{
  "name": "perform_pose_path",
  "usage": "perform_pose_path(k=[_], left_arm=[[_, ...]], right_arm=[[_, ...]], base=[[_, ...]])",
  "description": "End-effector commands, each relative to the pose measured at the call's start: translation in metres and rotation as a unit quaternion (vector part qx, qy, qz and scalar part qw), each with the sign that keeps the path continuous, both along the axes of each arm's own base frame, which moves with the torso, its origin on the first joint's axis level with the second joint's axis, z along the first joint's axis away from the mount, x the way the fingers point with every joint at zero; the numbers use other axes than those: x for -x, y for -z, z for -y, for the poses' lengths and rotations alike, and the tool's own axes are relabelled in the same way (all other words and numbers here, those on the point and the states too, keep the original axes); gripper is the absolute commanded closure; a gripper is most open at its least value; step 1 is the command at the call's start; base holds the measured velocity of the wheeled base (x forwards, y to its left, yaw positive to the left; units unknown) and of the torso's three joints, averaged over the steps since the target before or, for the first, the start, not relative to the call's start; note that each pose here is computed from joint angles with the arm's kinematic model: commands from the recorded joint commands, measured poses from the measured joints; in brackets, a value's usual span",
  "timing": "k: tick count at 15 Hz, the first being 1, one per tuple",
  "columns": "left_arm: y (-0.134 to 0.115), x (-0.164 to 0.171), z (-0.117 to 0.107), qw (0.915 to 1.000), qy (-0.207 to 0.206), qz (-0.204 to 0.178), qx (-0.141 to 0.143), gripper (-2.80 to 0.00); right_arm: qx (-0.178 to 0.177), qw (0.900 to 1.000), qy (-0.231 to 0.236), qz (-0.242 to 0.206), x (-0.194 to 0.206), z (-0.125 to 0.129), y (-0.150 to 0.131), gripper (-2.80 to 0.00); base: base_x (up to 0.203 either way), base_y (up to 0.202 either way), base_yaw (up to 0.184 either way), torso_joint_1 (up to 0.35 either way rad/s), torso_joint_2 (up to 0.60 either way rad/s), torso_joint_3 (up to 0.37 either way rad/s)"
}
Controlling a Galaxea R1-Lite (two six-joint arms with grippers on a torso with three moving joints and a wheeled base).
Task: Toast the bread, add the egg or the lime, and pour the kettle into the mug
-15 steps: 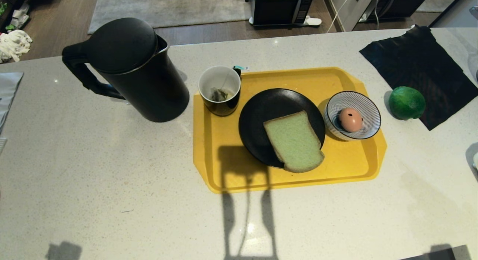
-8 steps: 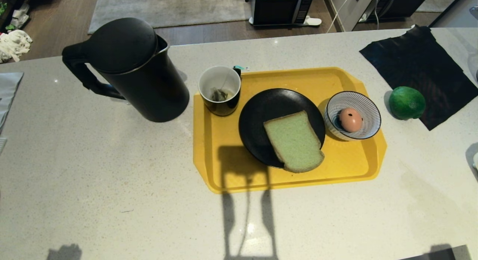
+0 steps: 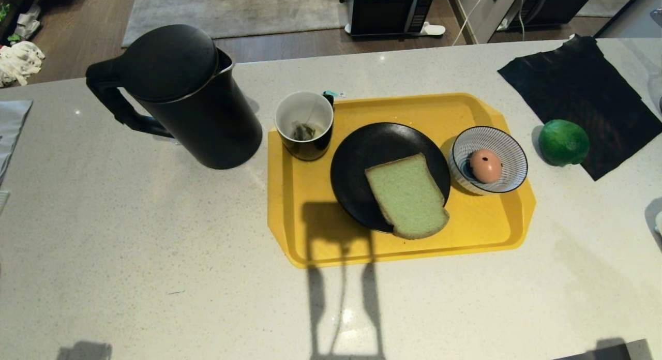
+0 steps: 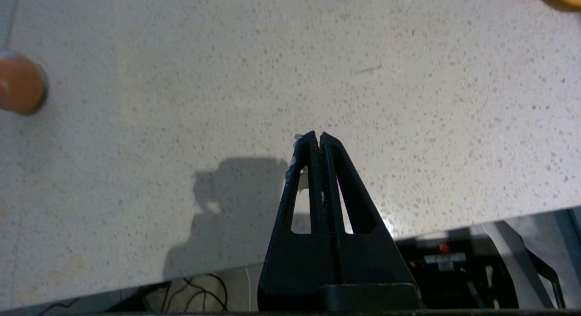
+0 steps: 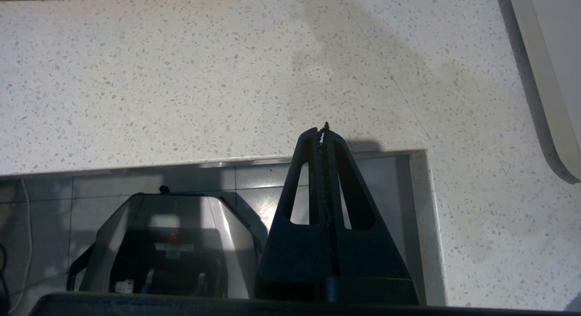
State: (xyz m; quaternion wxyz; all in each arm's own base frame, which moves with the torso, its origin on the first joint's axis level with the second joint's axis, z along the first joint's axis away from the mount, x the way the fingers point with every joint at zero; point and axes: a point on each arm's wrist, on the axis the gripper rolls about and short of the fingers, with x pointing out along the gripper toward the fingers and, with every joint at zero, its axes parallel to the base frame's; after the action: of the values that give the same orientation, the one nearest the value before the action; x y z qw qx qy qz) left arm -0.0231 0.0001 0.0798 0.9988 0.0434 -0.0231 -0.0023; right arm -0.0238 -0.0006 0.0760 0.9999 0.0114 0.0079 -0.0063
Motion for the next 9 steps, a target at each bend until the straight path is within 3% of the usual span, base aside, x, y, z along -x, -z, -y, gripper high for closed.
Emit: perform_pose_path(k=[1,7,9], left_arm=[[0.0041,-0.0013,0.0001,1.0,0.001,-0.008,0.003,0.0],[0.0043,-0.0013,0.0002,0.9999,0.004,-0.009,0.003,0.0],[0.004,-0.0013,0.0,0.9994,0.001,-0.007,0.034,0.0]], right_arm=[[0.0,1.0,0.0,-0.001,-0.0001,0.0,0.0001,0.0],[0.0,1.0,0.0,-0.001,-0.0001,0.0,0.0001,0.0],[0.0,1.0,0.0,0.0,0.0,0.0,0.0001,0.0]], base=[[0.0,0.0,0.0,0.0,0.0,0.0],[0.0,0.0,0.0,0.0,0.0,0.0],[0.0,0.0,0.0,0.0,0.0,0.0]])
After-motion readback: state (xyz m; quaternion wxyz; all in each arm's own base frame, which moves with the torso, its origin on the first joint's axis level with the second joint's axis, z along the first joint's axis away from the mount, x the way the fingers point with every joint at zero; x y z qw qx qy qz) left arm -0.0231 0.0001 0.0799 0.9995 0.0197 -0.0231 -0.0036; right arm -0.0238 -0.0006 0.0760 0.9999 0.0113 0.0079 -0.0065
